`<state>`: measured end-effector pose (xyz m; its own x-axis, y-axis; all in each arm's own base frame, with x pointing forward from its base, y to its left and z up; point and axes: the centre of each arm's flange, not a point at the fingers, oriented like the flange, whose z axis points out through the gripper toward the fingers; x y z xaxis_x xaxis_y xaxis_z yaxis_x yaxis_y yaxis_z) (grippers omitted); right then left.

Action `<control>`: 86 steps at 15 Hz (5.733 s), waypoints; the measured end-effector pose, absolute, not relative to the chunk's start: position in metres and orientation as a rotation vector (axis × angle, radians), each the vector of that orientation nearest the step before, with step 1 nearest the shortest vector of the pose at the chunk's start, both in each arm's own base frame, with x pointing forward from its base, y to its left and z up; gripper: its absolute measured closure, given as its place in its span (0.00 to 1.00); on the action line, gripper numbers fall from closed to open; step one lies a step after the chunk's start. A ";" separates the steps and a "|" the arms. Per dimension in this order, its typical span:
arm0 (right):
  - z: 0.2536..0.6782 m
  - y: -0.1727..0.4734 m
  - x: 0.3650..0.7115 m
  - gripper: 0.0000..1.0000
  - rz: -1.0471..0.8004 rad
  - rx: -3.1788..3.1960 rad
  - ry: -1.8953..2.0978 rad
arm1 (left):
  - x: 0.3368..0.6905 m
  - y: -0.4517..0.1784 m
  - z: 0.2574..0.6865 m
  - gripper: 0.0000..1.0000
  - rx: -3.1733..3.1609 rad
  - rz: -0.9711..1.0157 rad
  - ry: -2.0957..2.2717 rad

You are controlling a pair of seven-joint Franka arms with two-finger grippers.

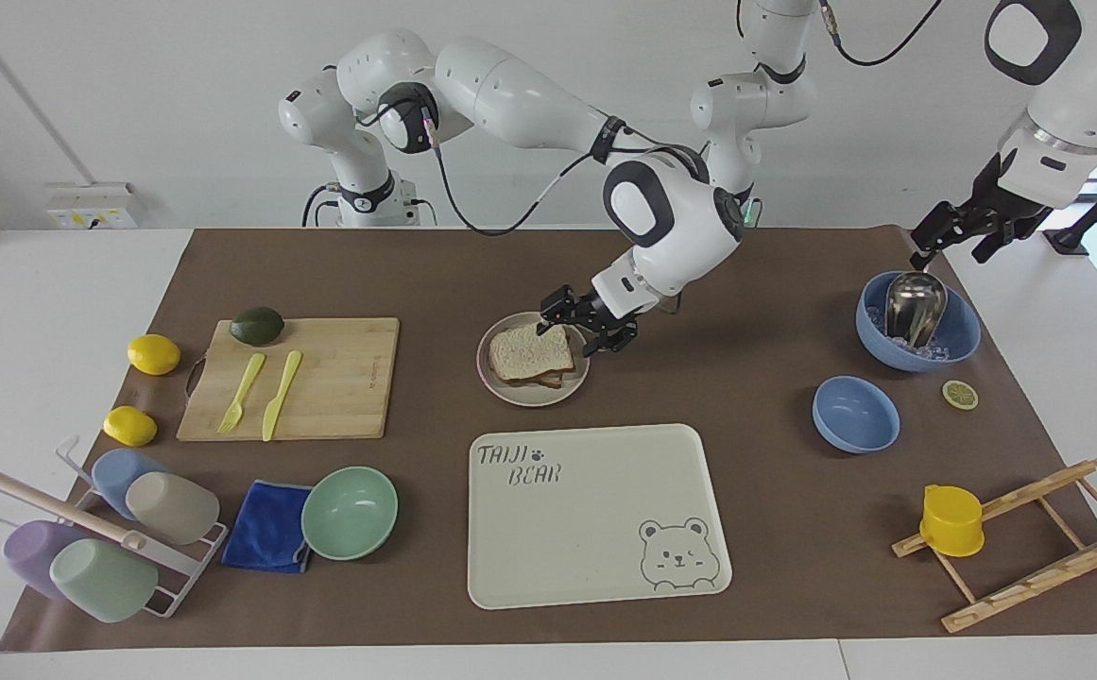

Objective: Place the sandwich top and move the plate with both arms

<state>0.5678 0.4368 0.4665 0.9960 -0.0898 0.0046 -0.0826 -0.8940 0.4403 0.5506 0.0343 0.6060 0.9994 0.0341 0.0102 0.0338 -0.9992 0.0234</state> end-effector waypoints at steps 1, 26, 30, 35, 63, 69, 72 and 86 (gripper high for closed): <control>0.487 0.410 0.582 0.00 -0.052 2.733 -0.119 | 0.551 0.024 0.599 0.00 3.109 0.021 0.032; 0.590 -0.025 0.538 0.00 -0.395 3.071 0.063 | 0.476 -0.330 0.312 0.03 2.904 0.003 0.072; 0.614 -0.031 0.498 0.00 -0.362 3.088 0.049 | 0.470 -0.339 0.312 0.14 2.904 -0.005 0.056; 0.608 -0.017 0.504 0.00 -0.318 3.086 0.084 | 0.457 -0.353 0.310 0.16 2.912 -0.036 0.013; 0.598 -0.013 0.509 0.00 -0.347 3.079 0.087 | 0.530 -0.308 0.408 0.97 2.801 -0.085 0.240; 0.598 -0.013 0.509 0.00 -0.347 3.079 0.087 | 0.608 -0.258 0.430 0.97 2.744 0.006 0.395; 0.598 -0.013 0.509 0.00 -0.347 3.079 0.087 | 0.636 -0.264 0.405 0.97 2.741 -0.014 0.419; 0.598 -0.013 0.509 0.00 -0.347 3.079 0.087 | 0.667 -0.251 0.307 0.91 2.744 0.073 0.530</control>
